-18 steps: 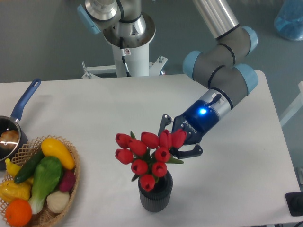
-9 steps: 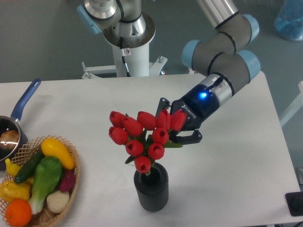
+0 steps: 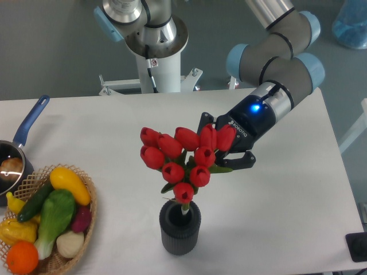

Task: Pick up the flowers from the vase
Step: 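Lift the gripped tulips up out of the black vase, then carry the tulips away from the vase and hold them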

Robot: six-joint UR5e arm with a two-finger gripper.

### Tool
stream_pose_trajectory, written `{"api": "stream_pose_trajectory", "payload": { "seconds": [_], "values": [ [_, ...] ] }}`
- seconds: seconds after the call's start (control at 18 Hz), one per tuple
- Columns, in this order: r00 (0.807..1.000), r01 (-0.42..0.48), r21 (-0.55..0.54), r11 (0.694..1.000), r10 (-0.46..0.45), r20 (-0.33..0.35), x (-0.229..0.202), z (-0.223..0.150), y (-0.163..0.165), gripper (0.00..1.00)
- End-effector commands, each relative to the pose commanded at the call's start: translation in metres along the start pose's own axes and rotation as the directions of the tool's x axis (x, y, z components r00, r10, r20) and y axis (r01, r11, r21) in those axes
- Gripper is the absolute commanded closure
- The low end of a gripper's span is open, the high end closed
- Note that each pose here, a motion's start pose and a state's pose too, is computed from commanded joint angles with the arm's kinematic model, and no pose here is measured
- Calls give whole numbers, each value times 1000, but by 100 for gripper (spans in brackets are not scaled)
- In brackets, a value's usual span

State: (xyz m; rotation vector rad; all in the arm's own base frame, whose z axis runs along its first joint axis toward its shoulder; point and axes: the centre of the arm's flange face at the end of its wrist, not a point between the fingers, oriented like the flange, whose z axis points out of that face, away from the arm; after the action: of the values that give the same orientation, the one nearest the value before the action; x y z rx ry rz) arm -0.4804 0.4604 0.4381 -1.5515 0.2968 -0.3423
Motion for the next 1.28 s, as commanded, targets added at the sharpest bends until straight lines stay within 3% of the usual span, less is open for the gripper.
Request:
{"api": "stream_pose_trajectory", "payload": {
  "seconds": [0.67,0.83,1.06,1.28],
  "values": [
    [999,43,34,999,-43,-16,5,-2,-22,100],
    [998,35,36,999,-36,44,-1,-39,-38,100],
    [987,36,17,999,-39,156,-26,-102,-32,100],
    [961,63,-171,983,-14,277,-40,-114,-18,100]
  ]
}}
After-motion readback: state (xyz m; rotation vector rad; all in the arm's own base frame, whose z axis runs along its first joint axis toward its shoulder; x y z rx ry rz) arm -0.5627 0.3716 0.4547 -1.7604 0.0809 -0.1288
